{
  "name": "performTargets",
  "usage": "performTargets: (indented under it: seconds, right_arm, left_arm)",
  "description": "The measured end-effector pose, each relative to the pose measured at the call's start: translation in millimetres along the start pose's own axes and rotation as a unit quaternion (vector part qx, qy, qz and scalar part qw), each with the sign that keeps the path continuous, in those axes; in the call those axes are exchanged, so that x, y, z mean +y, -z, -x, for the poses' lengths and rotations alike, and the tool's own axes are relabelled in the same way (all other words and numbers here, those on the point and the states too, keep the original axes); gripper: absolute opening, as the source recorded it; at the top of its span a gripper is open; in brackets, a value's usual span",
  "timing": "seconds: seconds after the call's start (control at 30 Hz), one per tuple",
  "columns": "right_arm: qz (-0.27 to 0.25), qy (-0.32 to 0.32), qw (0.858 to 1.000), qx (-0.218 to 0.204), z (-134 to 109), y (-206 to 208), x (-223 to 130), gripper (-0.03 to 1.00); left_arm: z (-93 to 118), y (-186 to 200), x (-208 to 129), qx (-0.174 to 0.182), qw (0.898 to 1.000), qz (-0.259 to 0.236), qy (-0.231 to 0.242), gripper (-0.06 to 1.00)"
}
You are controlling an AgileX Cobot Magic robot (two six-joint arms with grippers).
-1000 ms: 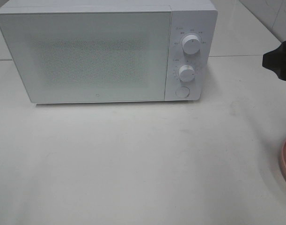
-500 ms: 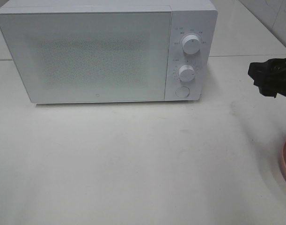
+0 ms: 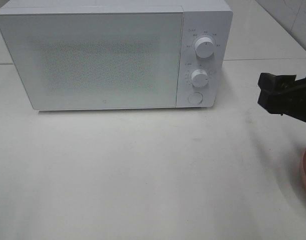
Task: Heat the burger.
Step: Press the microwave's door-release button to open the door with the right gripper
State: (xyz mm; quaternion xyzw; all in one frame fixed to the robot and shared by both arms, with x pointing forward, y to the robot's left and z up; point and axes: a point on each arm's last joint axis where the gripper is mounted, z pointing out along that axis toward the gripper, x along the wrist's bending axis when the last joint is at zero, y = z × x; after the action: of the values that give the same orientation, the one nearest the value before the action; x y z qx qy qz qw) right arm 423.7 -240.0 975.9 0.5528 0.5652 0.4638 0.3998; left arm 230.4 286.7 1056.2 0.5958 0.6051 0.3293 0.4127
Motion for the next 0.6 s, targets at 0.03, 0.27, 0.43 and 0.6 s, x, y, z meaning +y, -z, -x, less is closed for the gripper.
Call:
performTargets:
  seconds: [0.03, 0.27, 0.43, 0.6]
  right_arm:
    - [0.0, 0.001, 1.0, -0.001, -2, -1, -2, 0.76]
    - [-0.002, 0.015, 1.0, -0.021, -17, -9, -19, 0.76]
    - [0.0, 0.033, 0.999, -0.033, -24, -13, -29, 0.76]
    - [0.001, 0.043, 0.998, -0.041, -31, -16, -41, 0.76]
  left_arm:
    - [0, 0, 0, 0.0, 1.0, 0.0, 0.0, 0.99]
    - [0, 0, 0, 0.0, 1.0, 0.0, 0.0, 0.99]
    - [0, 0, 0, 0.0, 1.0, 0.0, 0.0, 0.99]
    - [0, 0, 0, 0.0, 1.0, 0.0, 0.0, 0.99]
